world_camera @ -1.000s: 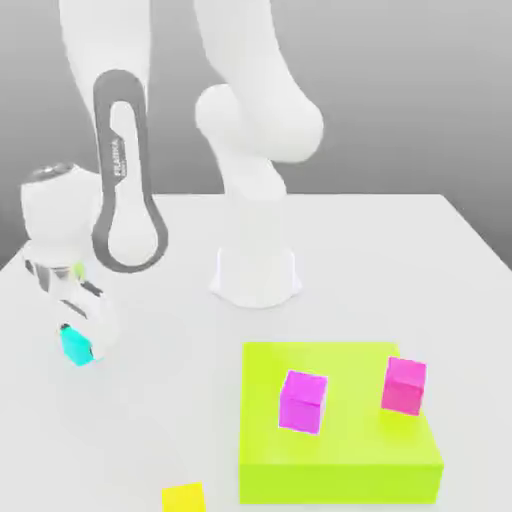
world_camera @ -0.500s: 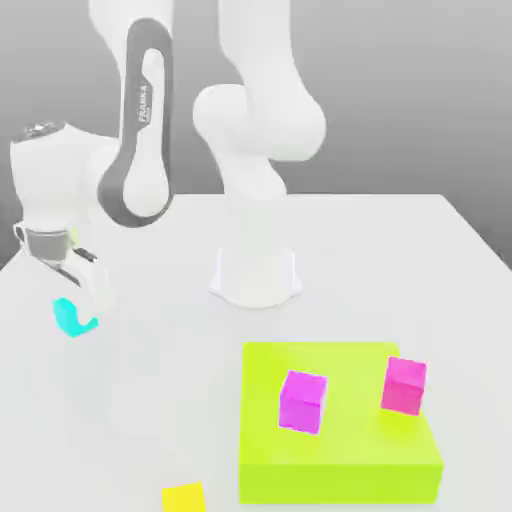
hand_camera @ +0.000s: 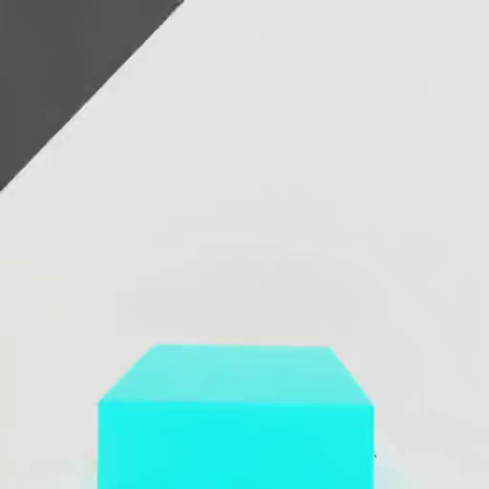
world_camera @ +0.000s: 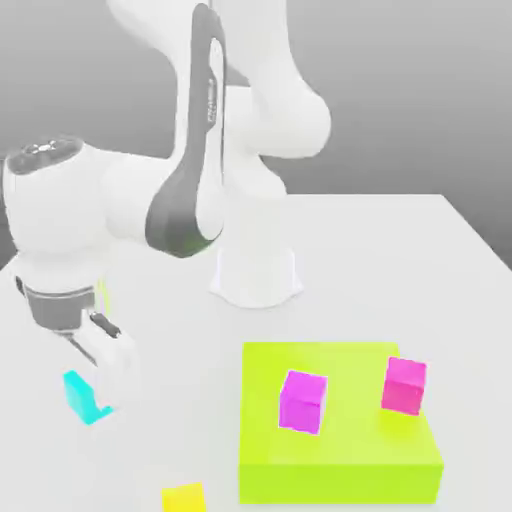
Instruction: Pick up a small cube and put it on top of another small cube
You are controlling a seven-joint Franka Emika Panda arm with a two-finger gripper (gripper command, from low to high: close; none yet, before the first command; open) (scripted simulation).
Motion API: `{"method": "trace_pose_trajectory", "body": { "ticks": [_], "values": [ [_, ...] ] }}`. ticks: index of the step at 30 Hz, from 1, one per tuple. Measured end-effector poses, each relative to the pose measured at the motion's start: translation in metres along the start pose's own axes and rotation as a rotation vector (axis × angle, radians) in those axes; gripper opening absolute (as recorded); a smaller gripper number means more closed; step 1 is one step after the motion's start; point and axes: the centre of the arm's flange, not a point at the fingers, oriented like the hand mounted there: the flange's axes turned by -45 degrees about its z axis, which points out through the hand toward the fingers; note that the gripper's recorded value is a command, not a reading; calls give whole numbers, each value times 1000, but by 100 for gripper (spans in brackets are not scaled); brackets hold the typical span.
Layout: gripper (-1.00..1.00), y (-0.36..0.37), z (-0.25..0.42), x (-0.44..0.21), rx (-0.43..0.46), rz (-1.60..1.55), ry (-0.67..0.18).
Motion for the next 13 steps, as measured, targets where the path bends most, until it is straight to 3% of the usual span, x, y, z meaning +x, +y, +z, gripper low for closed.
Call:
{"method": "trace_pose_trajectory", "body": {
  "ticks": [5, 9, 10, 13],
  "values": [
    [-100, -84, -7, -15, 1, 27, 2],
    [-100, -96, 42, -17, 1, 31, 3],
    [100, -96, 49, -18, 1, 31, 3],
    [100, -96, 49, -18, 1, 31, 3]
  ]
}}
